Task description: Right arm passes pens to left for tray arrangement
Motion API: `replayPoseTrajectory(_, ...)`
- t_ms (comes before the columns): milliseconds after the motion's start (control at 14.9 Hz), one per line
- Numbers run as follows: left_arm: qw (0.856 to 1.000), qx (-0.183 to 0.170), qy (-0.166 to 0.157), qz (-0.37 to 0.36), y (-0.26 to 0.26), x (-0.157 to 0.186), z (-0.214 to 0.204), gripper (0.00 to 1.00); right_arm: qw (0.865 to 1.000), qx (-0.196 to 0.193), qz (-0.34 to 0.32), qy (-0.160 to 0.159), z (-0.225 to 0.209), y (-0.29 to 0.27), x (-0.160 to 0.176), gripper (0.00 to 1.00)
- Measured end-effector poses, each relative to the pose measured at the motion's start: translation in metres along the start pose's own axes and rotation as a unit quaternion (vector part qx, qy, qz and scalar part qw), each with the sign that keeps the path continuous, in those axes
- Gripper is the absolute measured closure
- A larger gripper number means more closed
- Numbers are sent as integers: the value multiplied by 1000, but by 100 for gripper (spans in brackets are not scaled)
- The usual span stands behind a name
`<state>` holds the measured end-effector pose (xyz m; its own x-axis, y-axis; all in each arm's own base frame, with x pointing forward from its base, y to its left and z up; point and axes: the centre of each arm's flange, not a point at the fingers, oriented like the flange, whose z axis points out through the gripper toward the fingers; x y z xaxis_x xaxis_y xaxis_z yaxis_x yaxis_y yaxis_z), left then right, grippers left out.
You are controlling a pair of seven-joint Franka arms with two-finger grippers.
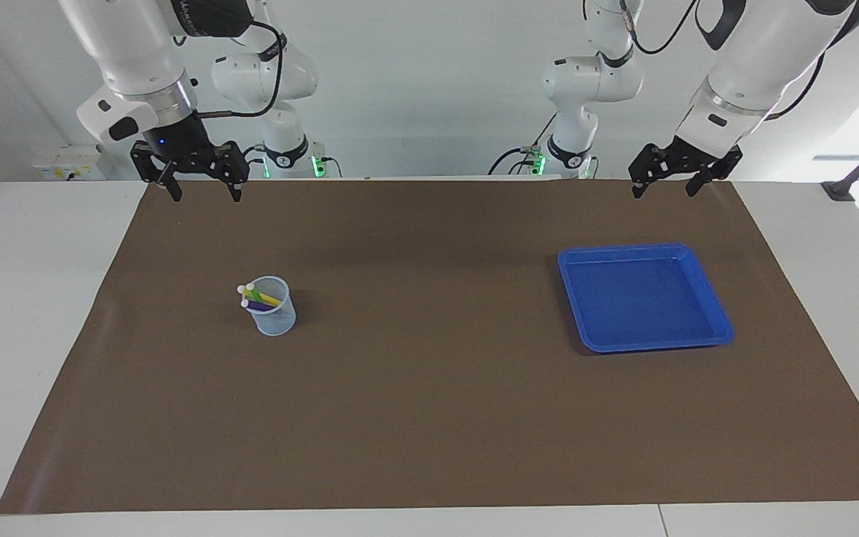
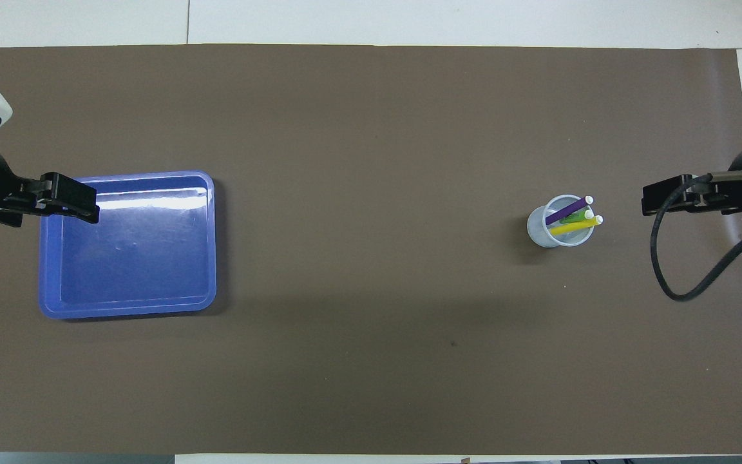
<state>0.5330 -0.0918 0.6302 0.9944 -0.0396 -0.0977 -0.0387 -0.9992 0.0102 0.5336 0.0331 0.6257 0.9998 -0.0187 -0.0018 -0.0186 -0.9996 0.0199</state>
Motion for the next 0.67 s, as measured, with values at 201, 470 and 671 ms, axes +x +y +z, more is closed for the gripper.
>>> replayPoseTrajectory(201, 1000, 0, 0, 0, 0, 0, 0, 0, 1000, 0, 0, 0, 0, 0, 0, 0)
replayPoseTrajectory(470, 1000, 0, 0, 0, 0, 0, 0, 0, 1000, 0, -1, -1, 0, 0, 0, 0)
replayPoseTrajectory(671, 1000, 0, 0, 0, 0, 0, 0, 0, 999, 22, -31, 0, 2, -4, 1, 0)
